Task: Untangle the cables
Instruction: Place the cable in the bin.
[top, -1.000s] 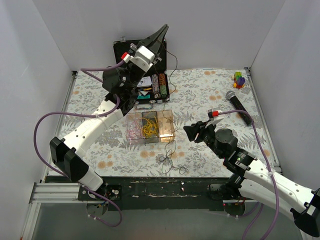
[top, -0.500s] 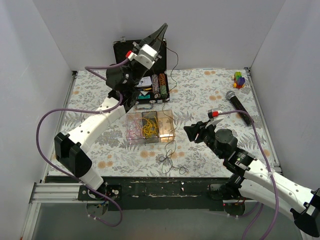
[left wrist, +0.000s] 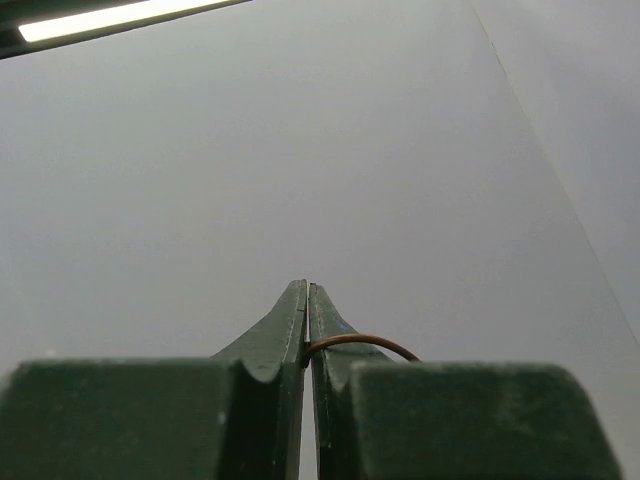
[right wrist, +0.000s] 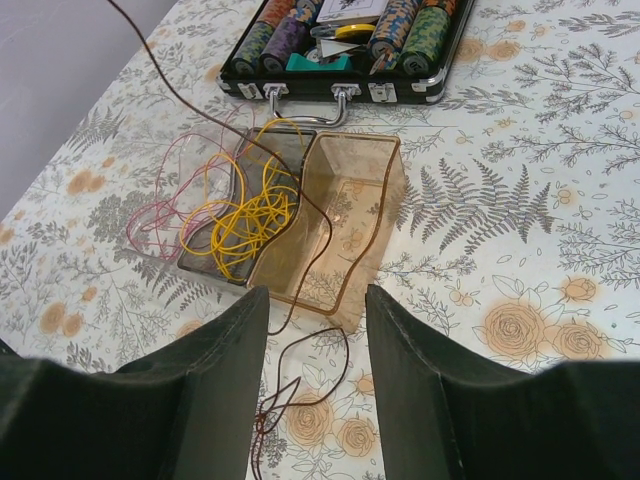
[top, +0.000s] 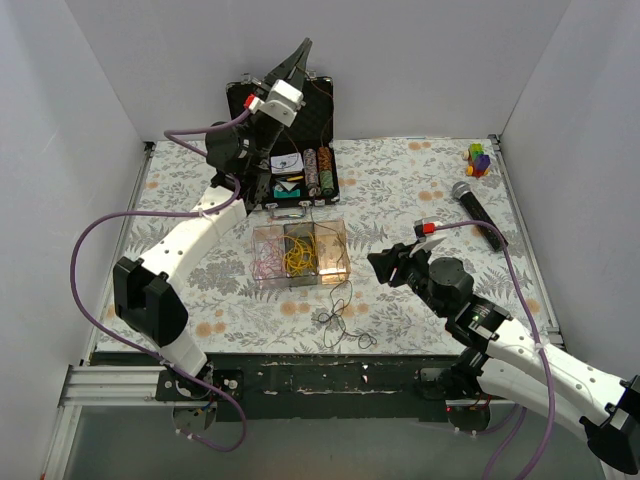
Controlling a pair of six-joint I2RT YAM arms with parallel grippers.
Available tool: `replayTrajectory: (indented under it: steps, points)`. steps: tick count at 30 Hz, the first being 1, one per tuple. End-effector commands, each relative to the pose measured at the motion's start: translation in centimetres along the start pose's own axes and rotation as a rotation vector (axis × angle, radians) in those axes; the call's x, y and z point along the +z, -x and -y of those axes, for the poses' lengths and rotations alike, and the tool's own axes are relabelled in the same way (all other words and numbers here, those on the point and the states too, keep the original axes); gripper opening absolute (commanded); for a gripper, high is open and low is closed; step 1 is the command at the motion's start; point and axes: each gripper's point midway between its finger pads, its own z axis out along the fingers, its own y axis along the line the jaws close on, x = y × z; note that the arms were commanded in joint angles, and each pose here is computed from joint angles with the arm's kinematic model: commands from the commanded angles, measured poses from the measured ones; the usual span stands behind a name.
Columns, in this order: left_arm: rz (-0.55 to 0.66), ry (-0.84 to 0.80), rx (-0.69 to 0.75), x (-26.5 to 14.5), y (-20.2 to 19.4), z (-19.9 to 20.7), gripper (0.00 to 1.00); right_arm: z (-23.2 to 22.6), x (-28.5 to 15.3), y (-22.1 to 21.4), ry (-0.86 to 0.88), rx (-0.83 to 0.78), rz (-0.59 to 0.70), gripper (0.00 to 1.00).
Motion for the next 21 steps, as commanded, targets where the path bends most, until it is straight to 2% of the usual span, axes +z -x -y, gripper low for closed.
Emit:
replayTrajectory:
  steps: [1,6,10,13,21]
  points:
    - [0.031,0.007,0.001,-0.4,2.1,-0.8,0.00,-0.6,0.2,1.6,0.020,0.019,0.052,0.51]
    - [-0.002,-0.056,-0.034,-1.6,1.3,0.8,0.00,-0.6,0.1,1.5,0.022,0.020,0.051,0.50]
    - [-0.057,-0.097,0.075,-3.9,-2.2,2.6,0.00,-0.5,0.2,1.4,0.018,0.019,0.048,0.50]
    - [-0.114,-0.080,0.090,-5.1,-4.9,2.4,0.00,-0.4,0.3,1.5,0.012,0.019,0.049,0.49]
    - [-0.109,-0.100,0.081,-5.4,-4.4,2.2,0.00,-0.1,0.7,1.1,0.001,0.012,0.027,0.49]
